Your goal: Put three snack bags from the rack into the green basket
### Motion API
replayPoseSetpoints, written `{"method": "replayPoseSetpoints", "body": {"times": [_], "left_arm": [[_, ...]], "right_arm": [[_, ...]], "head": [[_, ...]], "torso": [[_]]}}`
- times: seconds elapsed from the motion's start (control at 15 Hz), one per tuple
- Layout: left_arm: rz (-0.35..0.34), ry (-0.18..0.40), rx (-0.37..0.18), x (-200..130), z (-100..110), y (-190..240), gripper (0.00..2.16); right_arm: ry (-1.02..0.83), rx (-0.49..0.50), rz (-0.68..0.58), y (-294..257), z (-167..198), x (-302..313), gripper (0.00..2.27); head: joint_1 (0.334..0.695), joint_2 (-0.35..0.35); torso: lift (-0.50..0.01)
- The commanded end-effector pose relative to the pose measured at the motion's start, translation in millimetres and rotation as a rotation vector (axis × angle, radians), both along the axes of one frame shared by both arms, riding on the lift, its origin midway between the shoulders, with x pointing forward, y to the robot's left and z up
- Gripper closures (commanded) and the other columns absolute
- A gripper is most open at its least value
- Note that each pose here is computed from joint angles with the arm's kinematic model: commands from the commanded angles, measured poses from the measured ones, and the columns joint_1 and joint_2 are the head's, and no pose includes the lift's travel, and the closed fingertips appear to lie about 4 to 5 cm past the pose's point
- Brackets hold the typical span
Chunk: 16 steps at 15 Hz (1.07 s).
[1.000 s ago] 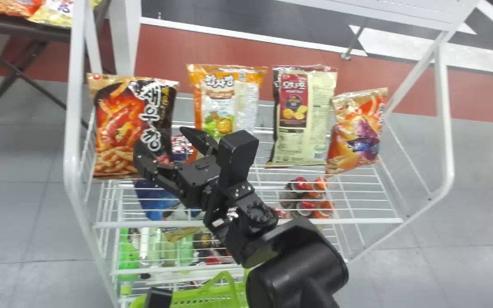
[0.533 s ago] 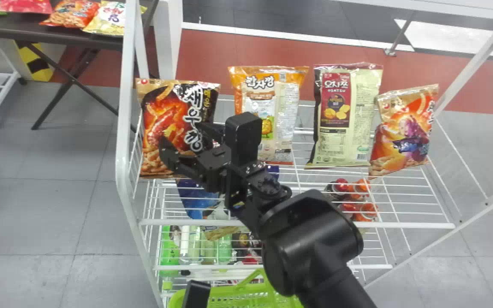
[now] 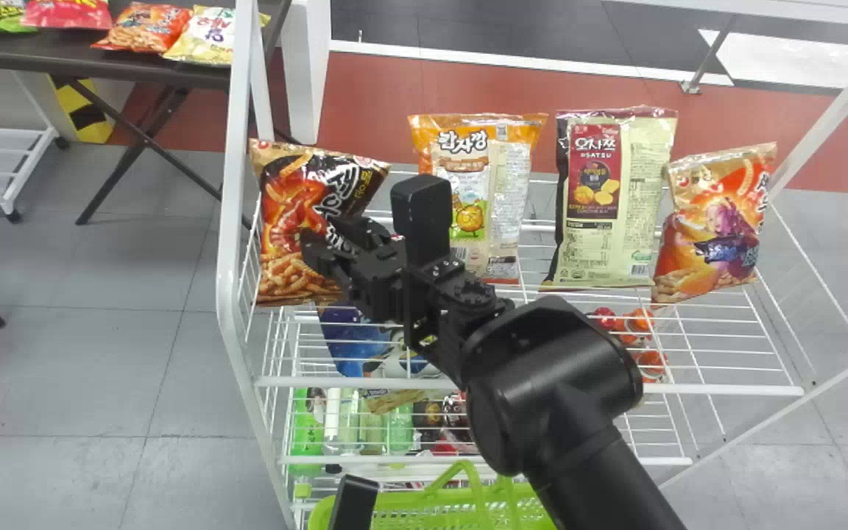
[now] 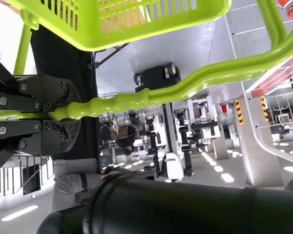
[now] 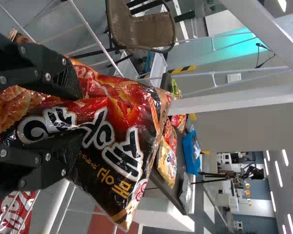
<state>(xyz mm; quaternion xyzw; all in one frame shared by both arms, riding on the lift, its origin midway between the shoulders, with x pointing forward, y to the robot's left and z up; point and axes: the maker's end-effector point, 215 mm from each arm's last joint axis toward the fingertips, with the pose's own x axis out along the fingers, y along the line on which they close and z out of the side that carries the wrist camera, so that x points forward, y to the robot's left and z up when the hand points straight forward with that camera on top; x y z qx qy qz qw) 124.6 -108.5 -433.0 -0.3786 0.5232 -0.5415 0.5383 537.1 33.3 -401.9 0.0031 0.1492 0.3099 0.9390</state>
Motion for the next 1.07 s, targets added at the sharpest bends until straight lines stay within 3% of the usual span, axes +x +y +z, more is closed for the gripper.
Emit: {"method": "replayPoseSetpoints", "body": {"times": [0.0, 0.47, 0.67, 0.87, 1.0], "left_arm": [[-0.001, 0.001, -0.001, 0.4, 0.1, -1.2, 1.27], [-0.008, -0.003, -0.009, -3.9, 3.5, -4.5, 1.27], [-0.009, -0.006, -0.01, -7.1, 5.1, -5.6, 1.27], [-0.008, -0.006, -0.01, -7.0, 5.1, -5.2, 1.27], [-0.005, -0.008, -0.008, -6.1, 4.2, -4.8, 1.27]], "right_arm": [[-0.043, -0.002, 0.013, -3.7, 7.2, -10.5, 2.19], [-0.079, 0.051, 0.0, -30.9, 50.6, -66.6, 2.19], [-0.074, 0.056, -0.018, -52.8, 69.7, -99.5, 2.19], [0.003, 0.024, -0.048, -86.1, 73.7, -138.5, 2.19], [0.073, -0.044, -0.069, -114.6, 67.9, -160.7, 2.19]], "head": [[0.695, -0.132], [0.695, -0.174], [0.695, -0.223], [0.695, -0.275], [0.695, -0.35]], "torso": [[0.0], [0.0], [0.0], [0.0], [0.0]]}}
